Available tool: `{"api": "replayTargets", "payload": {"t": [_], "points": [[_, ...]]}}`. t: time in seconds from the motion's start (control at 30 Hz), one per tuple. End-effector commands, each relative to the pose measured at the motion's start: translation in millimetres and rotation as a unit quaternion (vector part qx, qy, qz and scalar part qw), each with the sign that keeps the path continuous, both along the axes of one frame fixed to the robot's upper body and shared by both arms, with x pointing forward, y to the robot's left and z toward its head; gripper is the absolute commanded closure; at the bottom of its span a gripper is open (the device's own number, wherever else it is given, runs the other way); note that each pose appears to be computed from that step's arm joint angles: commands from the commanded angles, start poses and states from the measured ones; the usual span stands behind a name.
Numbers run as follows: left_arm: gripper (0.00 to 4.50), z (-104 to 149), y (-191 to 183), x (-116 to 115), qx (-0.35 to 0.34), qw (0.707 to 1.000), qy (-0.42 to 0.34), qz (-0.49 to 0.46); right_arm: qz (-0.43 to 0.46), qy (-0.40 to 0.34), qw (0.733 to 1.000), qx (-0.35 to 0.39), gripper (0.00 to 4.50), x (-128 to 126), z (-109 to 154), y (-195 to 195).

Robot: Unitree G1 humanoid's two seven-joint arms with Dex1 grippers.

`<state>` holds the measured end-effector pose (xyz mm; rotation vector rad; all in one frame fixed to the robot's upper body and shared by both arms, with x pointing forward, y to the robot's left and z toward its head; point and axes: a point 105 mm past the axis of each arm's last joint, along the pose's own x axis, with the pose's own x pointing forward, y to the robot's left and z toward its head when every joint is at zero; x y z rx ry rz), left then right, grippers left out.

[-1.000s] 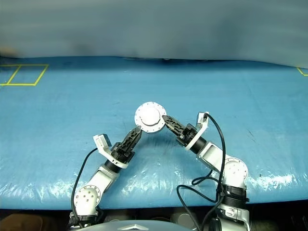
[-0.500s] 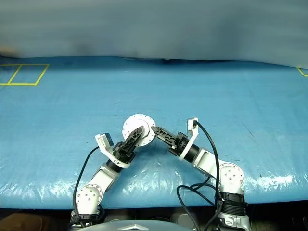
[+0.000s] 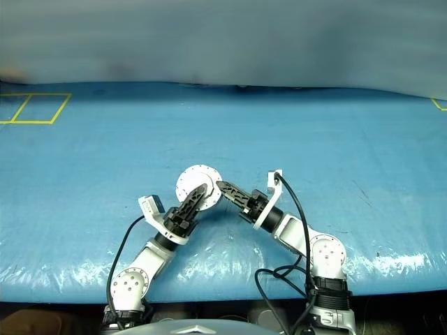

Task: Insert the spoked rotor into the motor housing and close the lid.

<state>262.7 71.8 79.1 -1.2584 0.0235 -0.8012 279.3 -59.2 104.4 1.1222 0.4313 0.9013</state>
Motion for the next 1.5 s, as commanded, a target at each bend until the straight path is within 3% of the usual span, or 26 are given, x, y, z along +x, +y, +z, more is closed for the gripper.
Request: {"api": "replayTargets", "payload": {"t": [0.03,0.17,0.37,0.5,0.8,0.97,1.07,1.17,1.5], "points": [[1.94,11,4,6,-0.008,0.999,-0.019,0.034,-0.118,-0.029,0.992,-0.038,2.34,30,3,-38],[1.94,12,10,16,0.004,0.998,-0.012,0.065,-0.185,-0.04,0.979,-0.078,1.05,46,1,-53],[1.94,18,28,43,0.049,0.986,0.002,0.161,-0.23,-0.041,0.964,-0.129,1.05,56,-11,-62],[1.94,-10,54,71,0.102,0.952,0.127,0.258,-0.231,-0.05,0.963,-0.133,1.05,56,-10,-61],[1.94,-15,80,89,0.003,0.943,0.161,0.292,-0.222,-0.056,0.962,-0.15,1.05,55,-13,-54],[1.94,-24,87,87,0.032,0.938,0.168,0.302,-0.22,-0.057,0.962,-0.152,1.05,53,-15,-54],[1.13,-26,85,85,0.058,0.939,0.159,0.298,-0.219,-0.056,0.962,-0.155,1.01,53,-17,-54],[0.15,-34,106,85,0.094,0.909,0.183,0.362,-0.218,-0.057,0.962,-0.157,1.01,52,-17,-53],[0.07,-14,179,56,0.137,0.82,0.149,0.535,-0.222,-0.055,0.96,-0.16,1.01,54,-18,-55]]}}
